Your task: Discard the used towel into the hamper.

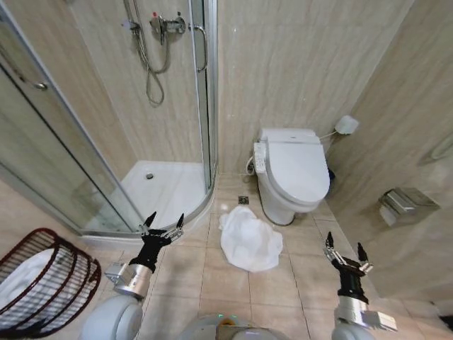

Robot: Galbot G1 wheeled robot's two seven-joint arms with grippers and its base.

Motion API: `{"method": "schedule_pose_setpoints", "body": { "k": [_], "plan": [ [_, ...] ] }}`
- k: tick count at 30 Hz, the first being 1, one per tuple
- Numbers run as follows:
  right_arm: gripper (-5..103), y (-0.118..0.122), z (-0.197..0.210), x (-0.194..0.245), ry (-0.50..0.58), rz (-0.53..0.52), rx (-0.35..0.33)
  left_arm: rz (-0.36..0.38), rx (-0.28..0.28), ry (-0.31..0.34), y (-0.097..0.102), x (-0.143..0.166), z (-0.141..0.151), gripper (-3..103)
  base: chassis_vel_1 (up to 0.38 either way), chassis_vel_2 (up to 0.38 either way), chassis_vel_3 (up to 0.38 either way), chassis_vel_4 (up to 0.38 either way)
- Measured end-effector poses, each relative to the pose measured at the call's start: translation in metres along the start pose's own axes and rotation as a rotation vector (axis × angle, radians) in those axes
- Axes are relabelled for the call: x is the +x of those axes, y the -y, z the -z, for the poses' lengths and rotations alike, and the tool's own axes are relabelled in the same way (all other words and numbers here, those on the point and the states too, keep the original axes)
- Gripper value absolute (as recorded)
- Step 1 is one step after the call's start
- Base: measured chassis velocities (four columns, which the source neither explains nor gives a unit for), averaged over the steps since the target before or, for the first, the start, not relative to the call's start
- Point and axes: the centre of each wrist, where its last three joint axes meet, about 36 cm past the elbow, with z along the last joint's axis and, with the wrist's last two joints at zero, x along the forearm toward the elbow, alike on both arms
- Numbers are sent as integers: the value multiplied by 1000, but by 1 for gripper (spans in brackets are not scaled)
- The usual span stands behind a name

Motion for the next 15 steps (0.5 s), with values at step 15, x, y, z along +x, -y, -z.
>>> {"method": "schedule_pose_setpoints", "body": {
  "k": [15],
  "plan": [
    [100,-5,-8,1,71,33,-21,0,0,0,0,0,0,100,-224,216,218,-185]
  ]
}}
